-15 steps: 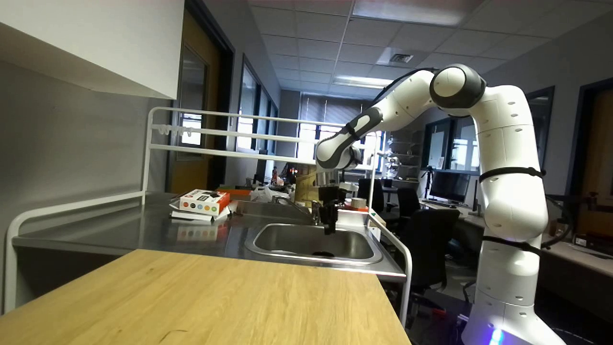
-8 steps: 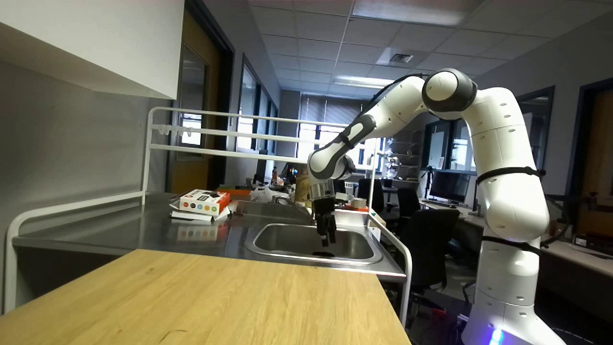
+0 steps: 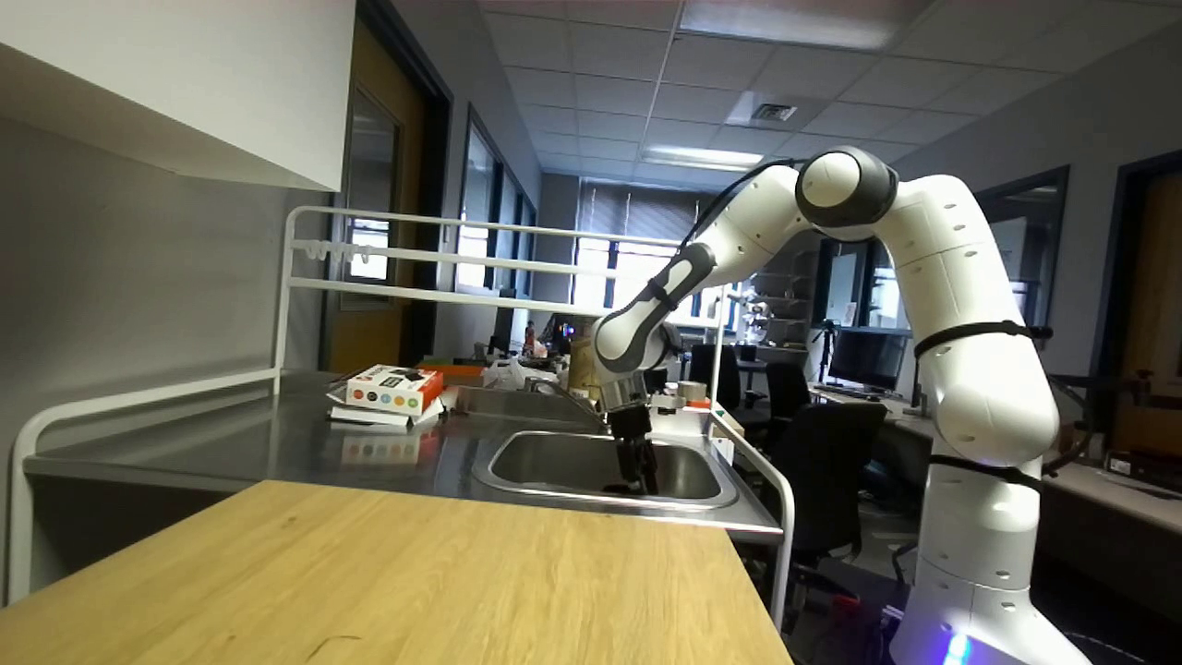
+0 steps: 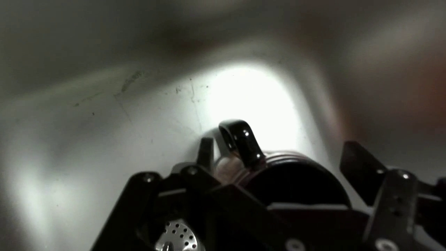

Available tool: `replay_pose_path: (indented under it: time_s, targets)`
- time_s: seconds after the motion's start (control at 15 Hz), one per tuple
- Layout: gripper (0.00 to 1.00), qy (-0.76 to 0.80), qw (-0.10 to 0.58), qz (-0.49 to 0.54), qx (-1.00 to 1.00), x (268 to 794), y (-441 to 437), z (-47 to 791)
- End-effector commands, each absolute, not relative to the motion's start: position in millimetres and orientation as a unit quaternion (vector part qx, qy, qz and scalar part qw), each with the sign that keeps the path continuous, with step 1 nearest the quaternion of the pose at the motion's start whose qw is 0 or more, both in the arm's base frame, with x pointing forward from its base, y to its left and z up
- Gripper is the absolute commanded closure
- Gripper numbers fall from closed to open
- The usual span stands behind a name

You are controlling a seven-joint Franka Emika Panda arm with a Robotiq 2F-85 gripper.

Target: Take the brown mug out of the sink

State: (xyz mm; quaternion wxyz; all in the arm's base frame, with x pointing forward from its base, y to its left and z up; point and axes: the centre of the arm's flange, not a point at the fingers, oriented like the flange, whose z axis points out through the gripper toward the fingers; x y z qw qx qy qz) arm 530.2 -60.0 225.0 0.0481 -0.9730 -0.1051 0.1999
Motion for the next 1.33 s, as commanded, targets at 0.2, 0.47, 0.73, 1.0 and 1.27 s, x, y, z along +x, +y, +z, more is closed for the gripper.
replay_pose_path:
  time_s: [0.2, 0.47, 0.73, 1.0, 1.27]
  targets:
    - [0.61, -0.119, 0.035, 0.214, -0.969, 525.3, -71.0, 215.0]
    - [0.88, -0.117, 0.033, 0.212, -0.970, 526.2, -75.7, 218.1]
    - [0.85, -0.115, 0.031, 0.206, -0.971, 527.6, -74.5, 224.3]
    - [0.85, -0.114, 0.032, 0.199, -0.973, 528.4, -71.9, 233.4]
    - [0.86, -0.116, 0.020, 0.182, -0.976, 526.0, -62.4, 255.3]
